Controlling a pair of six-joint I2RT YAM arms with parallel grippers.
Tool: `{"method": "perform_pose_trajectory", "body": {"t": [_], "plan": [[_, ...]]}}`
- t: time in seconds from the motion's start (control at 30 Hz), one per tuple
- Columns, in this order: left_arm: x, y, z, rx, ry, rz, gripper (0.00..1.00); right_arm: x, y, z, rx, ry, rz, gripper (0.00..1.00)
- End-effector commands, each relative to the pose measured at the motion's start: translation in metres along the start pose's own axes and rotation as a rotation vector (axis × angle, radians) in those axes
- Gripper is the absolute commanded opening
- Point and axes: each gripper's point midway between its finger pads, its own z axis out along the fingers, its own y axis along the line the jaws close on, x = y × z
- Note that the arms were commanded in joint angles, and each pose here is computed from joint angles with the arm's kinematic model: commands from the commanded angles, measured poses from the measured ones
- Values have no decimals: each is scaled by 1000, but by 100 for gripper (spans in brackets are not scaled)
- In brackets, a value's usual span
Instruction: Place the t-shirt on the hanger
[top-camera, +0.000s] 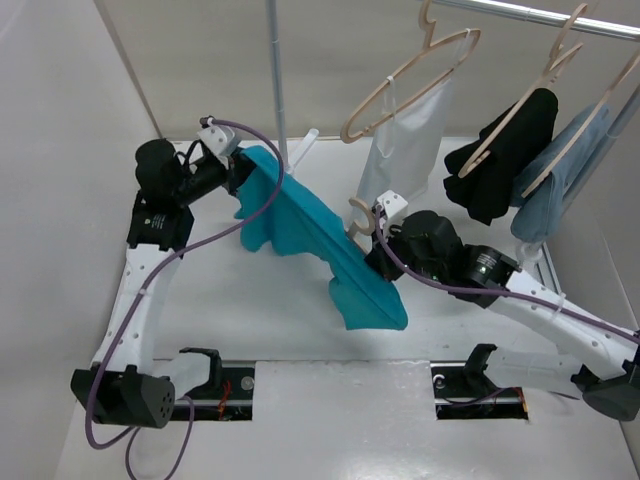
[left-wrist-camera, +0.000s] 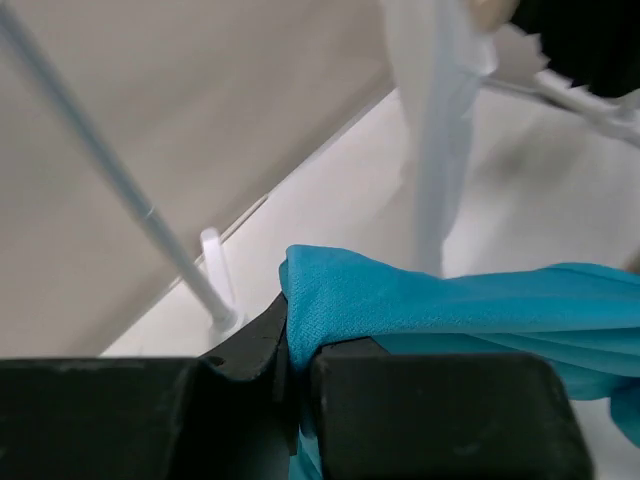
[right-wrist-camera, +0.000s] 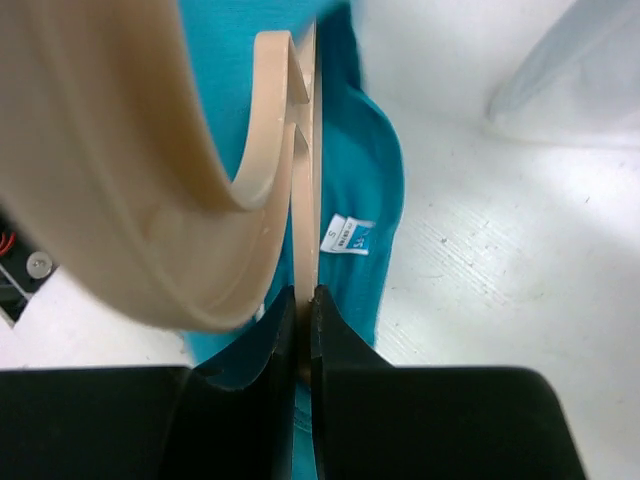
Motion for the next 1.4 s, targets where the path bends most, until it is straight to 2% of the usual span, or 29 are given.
{"method": "perform_pose_trajectory", "body": {"t": [0.0, 0.13, 0.2, 0.27, 0.3, 0.37, 0.4, 0.47, 0.57, 0.6, 0.77, 0.83, 0.87, 0.9, 0.93, 1.07, 1.1, 1.17, 1.2, 1.3, 1.37], "plan": [[-73, -23, -22, 81, -132, 92, 0, 7, -4, 6, -4, 8, 74, 0], [-78, -50, -34, 194, -104, 41, 0, 17, -24, 9, 71, 31, 138, 0], [-72, -53, -40, 207, -78, 84, 0, 21, -41, 2, 124, 27, 171, 0], [-54, -62, -46, 238, -14, 68, 0, 19, -53, -8, 165, -2, 199, 0], [-49, -62, -48, 245, 2, 126, 0, 21, -62, -12, 196, -2, 222, 0], [-37, -69, -54, 280, 45, 151, 0, 23, -68, -19, 227, -5, 237, 0], [-17, -79, -61, 310, 114, 108, 0, 29, -77, -22, 272, 15, 241, 0], [-2, -84, -69, 357, 156, 211, 0, 30, -85, -29, 315, 13, 257, 0], [45, -96, -89, 408, 317, 209, 0, 33, -93, -38, 357, 12, 270, 0], [73, -101, -101, 454, 401, 249, 0, 33, -96, -38, 366, 10, 276, 0], [129, -104, -120, 502, 558, 306, 0, 25, -91, -41, 334, -25, 269, 0], [152, -123, -128, 587, 596, 375, 0, 19, -91, -40, 331, -35, 251, 0], [162, -124, -133, 619, 625, 454, 6, 19, -92, -40, 331, -33, 239, 0], [170, -129, -137, 647, 635, 487, 18, 15, -90, -41, 328, -44, 233, 0], [184, -137, -143, 687, 652, 499, 43, 12, -90, -41, 328, -43, 220, 0], [194, -148, -148, 738, 650, 536, 66, -4, -80, -40, 284, -89, 143, 0], [195, -148, -148, 743, 655, 529, 69, -11, -74, -39, 258, -114, 125, 0], [188, -144, -137, 663, 667, 416, 77, -18, -61, -40, 208, -143, 73, 0], [178, -128, -112, 549, 618, 395, 78, -23, -55, -39, 183, -160, 56, 0], [160, -106, -79, 342, 566, 225, 83, -27, -39, -38, 127, -172, -10, 0], [139, -95, -60, 292, 459, 239, 84, -31, -20, -37, 43, -186, -57, 0]]}}
